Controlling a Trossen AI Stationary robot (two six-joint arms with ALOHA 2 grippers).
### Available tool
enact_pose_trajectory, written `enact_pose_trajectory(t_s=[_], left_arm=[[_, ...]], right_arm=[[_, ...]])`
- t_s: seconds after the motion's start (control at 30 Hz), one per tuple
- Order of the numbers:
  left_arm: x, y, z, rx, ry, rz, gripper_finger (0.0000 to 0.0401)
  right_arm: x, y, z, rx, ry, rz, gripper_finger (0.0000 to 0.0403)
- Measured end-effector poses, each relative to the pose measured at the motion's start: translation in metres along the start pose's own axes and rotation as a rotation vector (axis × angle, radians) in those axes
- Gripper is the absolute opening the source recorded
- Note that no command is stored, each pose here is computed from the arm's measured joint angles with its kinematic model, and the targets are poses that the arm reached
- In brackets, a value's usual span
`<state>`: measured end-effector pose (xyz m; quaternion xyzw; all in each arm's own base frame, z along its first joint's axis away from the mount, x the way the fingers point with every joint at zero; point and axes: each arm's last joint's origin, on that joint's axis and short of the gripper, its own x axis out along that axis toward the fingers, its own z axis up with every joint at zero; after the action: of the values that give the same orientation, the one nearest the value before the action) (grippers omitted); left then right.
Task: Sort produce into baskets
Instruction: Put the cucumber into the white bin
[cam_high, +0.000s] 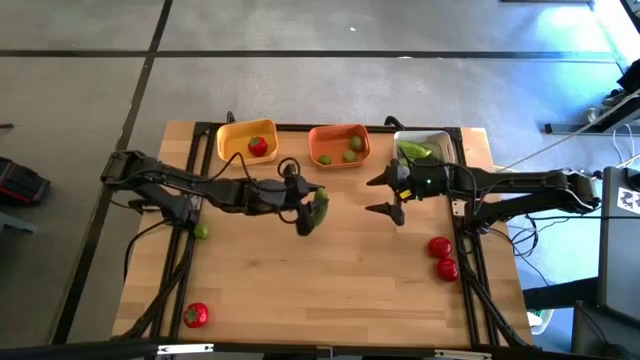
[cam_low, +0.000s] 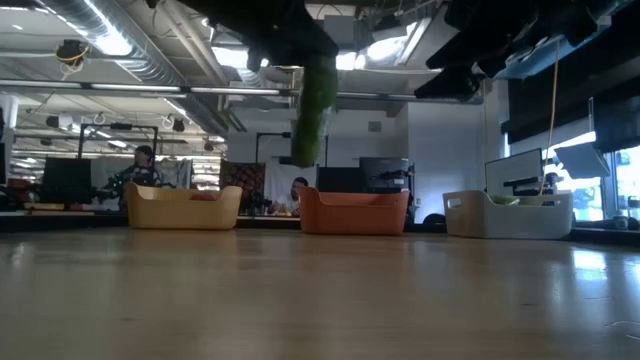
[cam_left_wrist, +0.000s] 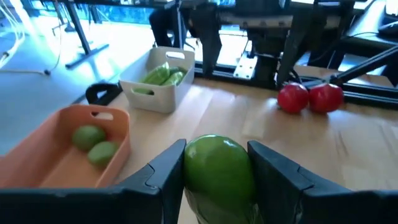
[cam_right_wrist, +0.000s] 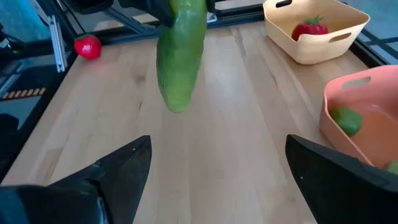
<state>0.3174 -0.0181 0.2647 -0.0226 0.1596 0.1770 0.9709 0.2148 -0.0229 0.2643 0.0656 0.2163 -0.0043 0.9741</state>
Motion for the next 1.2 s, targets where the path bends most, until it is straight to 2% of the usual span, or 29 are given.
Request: enact_pose_trajectory(t_s=[0.37, 0.63, 0.87, 1.03, 1.2], left_arm=[[0.018, 0.002, -0.003, 0.013, -0.052, 0.016, 0.0155], [0.028, -0.004, -0.010, 0.057, -0.062, -0.033, 0.0155], [0.032, -0.005, -0.012, 0.075, -0.070, -0.048, 0.0155], [0.030, -0.007, -0.002, 0.046, -0.162, -0.057, 0.0155], [0.029, -0.007, 0.001, 0.033, -0.198, -0.063, 0.0155]], right_arm=[[0.009, -0.002, -0.022, 0.041, -0.088, 0.032, 0.0358], [0.015, -0.002, -0.025, 0.060, -0.127, 0.074, 0.0358], [0.040, 0.004, -0.028, 0.071, -0.145, 0.139, 0.0358], [0.062, 0.008, -0.036, 0.056, -0.151, 0.125, 0.0358], [0.078, 0.010, -0.034, 0.069, -0.234, 0.150, 0.0358]])
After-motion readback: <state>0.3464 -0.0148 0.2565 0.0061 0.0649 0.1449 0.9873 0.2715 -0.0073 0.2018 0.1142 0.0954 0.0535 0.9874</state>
